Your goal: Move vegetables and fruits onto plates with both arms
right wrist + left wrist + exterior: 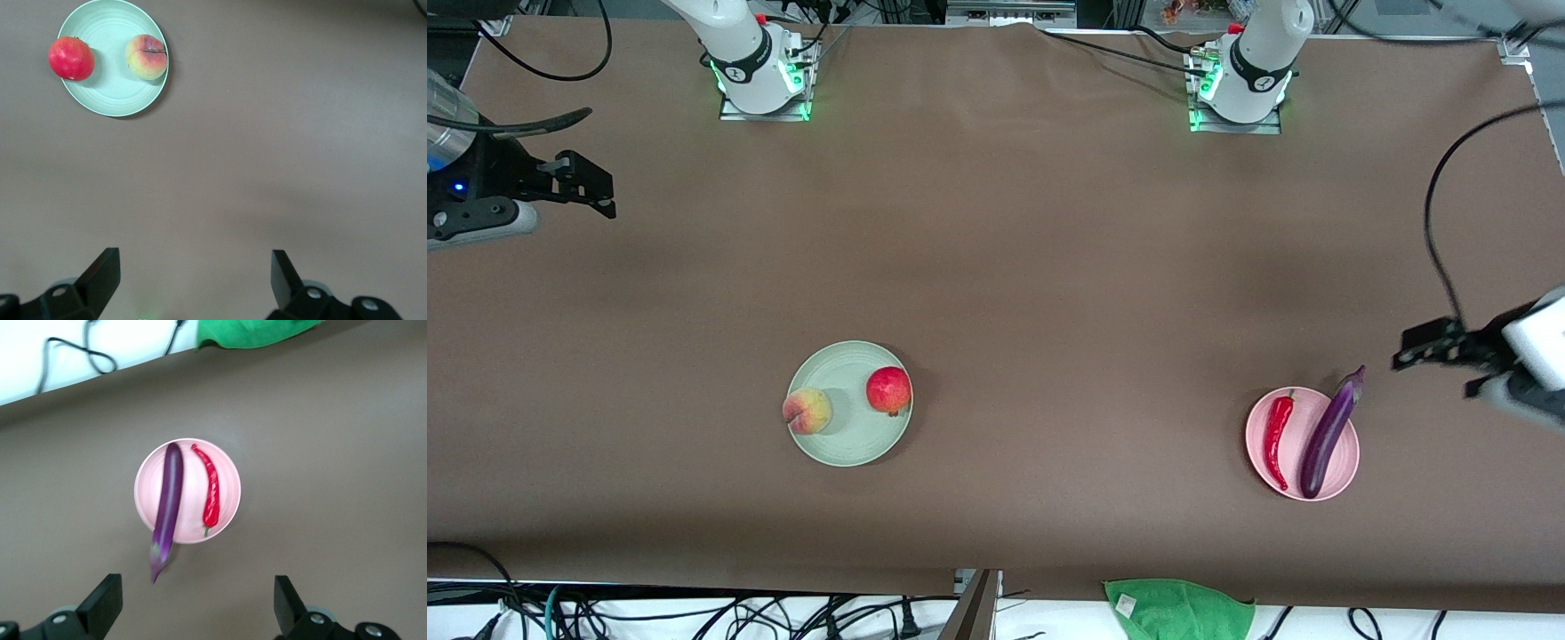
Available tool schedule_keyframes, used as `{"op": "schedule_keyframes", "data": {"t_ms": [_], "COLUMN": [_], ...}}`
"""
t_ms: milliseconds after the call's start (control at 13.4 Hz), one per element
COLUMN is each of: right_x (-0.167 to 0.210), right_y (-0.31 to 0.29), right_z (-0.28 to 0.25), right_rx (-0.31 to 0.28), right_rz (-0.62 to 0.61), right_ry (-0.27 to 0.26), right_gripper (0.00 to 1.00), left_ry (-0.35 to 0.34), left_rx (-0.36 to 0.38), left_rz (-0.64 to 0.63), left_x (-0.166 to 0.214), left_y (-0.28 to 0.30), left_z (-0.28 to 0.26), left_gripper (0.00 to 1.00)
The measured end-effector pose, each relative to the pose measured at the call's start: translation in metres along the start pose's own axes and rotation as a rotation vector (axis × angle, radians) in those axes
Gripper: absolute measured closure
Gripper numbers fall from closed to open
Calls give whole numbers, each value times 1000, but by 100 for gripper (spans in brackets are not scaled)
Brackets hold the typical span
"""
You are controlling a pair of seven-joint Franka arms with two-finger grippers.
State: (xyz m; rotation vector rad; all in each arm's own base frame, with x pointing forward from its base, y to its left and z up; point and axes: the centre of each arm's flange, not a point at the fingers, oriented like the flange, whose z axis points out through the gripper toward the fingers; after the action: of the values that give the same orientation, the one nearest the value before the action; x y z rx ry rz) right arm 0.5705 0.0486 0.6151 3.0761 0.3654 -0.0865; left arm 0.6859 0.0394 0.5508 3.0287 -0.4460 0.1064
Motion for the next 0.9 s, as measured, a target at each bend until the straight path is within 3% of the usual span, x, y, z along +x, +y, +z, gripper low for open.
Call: {"op": "schedule_keyframes", "data": {"t_ms": [149, 523, 896], "right_x": [5, 11, 12], "right_y": [3, 11, 9], "right_z": [5, 8, 7], "right_rx": [-1, -5, -3], "right_rz": [4, 15, 12], "right_ry": [1, 31, 34], "right_gripper": [0, 0, 0], "left_ry": [-11, -129, -195], "left_rx": [1, -29, 38], "left_rz": [-94, -303, -333], "left_x": [-27, -81, -90], "left_y": [8, 33, 54], "left_z": [-24, -61, -64], "left_gripper": [0, 0, 0]}}
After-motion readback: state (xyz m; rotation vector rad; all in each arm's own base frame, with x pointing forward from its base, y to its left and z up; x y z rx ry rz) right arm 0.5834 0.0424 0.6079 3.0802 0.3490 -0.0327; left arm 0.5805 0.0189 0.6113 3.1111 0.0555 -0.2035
